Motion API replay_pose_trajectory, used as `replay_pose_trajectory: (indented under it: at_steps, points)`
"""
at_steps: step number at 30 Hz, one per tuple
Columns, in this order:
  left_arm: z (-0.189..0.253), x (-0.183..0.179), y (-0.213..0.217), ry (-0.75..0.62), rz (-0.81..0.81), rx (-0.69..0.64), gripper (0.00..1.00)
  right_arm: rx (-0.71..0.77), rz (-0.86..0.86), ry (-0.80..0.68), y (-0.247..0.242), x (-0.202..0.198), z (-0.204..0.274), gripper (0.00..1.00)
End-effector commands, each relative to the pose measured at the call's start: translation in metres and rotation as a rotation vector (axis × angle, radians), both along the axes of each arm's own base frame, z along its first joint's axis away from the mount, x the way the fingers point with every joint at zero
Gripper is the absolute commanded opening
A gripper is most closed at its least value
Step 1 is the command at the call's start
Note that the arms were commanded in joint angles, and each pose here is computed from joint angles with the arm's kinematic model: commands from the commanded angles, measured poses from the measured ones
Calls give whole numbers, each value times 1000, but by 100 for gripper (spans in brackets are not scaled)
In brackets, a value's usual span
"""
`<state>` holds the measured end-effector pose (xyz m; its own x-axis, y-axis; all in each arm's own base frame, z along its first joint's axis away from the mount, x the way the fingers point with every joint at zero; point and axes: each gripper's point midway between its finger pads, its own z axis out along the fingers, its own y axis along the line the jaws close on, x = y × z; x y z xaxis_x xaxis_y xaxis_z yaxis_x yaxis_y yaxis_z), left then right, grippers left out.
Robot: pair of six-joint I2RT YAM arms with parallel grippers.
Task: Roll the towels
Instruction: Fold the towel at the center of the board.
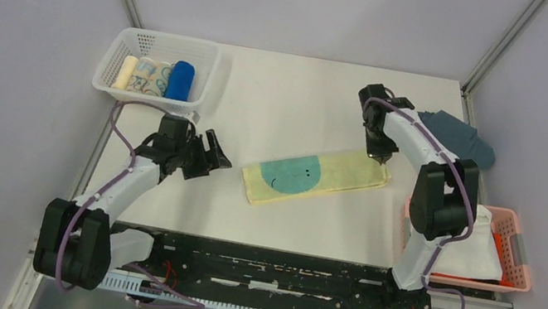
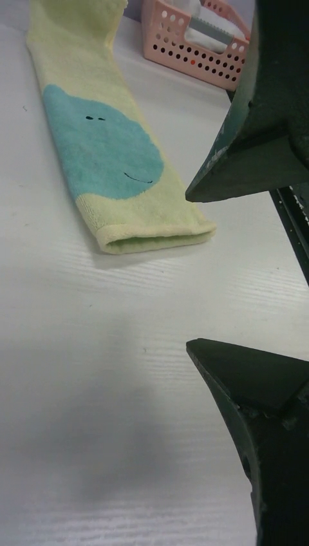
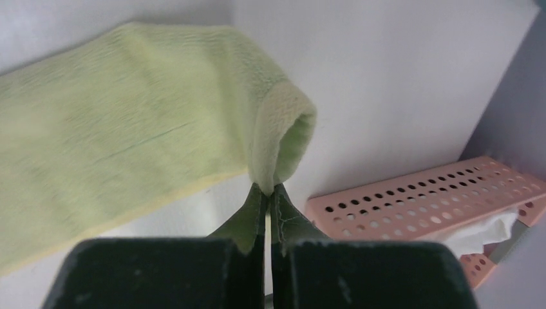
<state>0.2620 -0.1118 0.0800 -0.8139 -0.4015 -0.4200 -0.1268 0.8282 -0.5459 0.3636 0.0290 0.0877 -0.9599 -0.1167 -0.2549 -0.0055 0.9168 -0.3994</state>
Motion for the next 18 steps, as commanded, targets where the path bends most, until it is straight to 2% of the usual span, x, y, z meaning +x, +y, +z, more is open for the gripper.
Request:
replay_pose_trajectory:
  at_steps: [1,7,18]
  points:
    - [3,8,-27,8,-3,-136,82,234,149,-42,75,-16,35,0]
    - [-12,7,-48,63,-17,-189,69,408,257,13,154,-44,35,0]
    - [-33,5,-59,115,-25,-199,53,467,413,65,248,-70,36,0]
